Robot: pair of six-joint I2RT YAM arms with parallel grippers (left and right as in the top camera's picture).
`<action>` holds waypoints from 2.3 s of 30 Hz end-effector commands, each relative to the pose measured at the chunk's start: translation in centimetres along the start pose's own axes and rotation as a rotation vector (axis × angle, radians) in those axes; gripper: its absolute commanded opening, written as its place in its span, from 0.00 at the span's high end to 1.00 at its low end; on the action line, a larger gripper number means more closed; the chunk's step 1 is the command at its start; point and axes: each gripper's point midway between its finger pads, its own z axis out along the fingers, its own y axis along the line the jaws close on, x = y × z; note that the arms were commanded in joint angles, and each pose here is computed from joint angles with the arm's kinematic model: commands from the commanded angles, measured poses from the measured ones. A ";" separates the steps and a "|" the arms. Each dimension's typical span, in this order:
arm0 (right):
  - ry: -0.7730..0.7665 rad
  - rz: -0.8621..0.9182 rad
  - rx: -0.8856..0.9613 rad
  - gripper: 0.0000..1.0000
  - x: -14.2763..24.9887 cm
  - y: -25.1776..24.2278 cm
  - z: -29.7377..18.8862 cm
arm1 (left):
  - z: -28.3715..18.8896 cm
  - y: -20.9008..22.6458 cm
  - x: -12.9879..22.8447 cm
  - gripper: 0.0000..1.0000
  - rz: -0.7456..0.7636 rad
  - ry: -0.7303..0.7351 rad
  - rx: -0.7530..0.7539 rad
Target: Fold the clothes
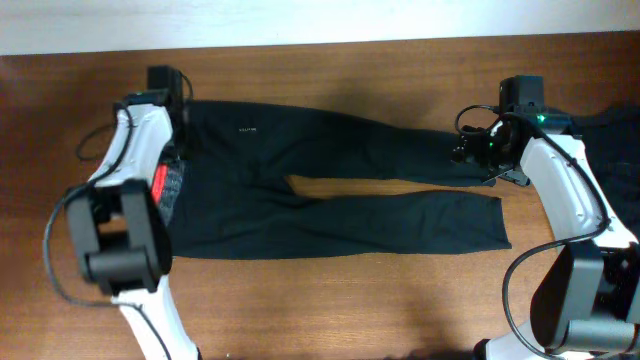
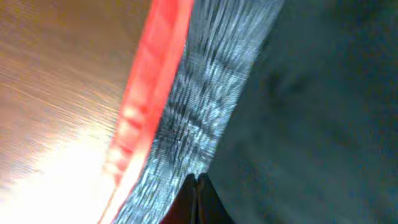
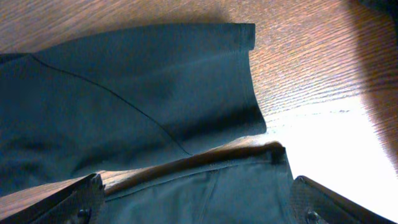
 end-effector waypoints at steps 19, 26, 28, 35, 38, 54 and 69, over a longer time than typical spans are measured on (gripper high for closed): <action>0.025 0.018 -0.058 0.96 -0.1 0.9 1.2 | -11.6 0.2 -0.7 0.87 -0.047 -0.179 0.159; 0.075 0.025 -0.011 0.96 -0.2 -0.7 5.9 | -10.6 0.1 -0.6 0.86 -0.048 -0.179 0.158; 0.077 0.013 -0.006 0.96 -0.4 -1.1 7.2 | -10.4 0.1 -0.6 0.86 -0.048 -0.176 0.157; 0.135 0.046 0.036 0.96 0.4 -3.3 10.1 | -10.2 0.1 -0.4 0.86 -0.047 -0.172 0.156; 0.179 0.058 0.063 0.96 1.5 -4.4 11.0 | -10.2 0.1 -0.4 0.86 -0.047 -0.172 0.156; 0.251 0.092 0.175 0.96 3.3 -8.1 11.5 | -10.1 0.1 -0.4 0.86 -0.047 -0.172 0.155; 0.162 0.104 0.063 0.51 -5.9 -4.8 -0.2 | -10.2 -6.5 -6.0 1.00 0.106 -0.376 0.470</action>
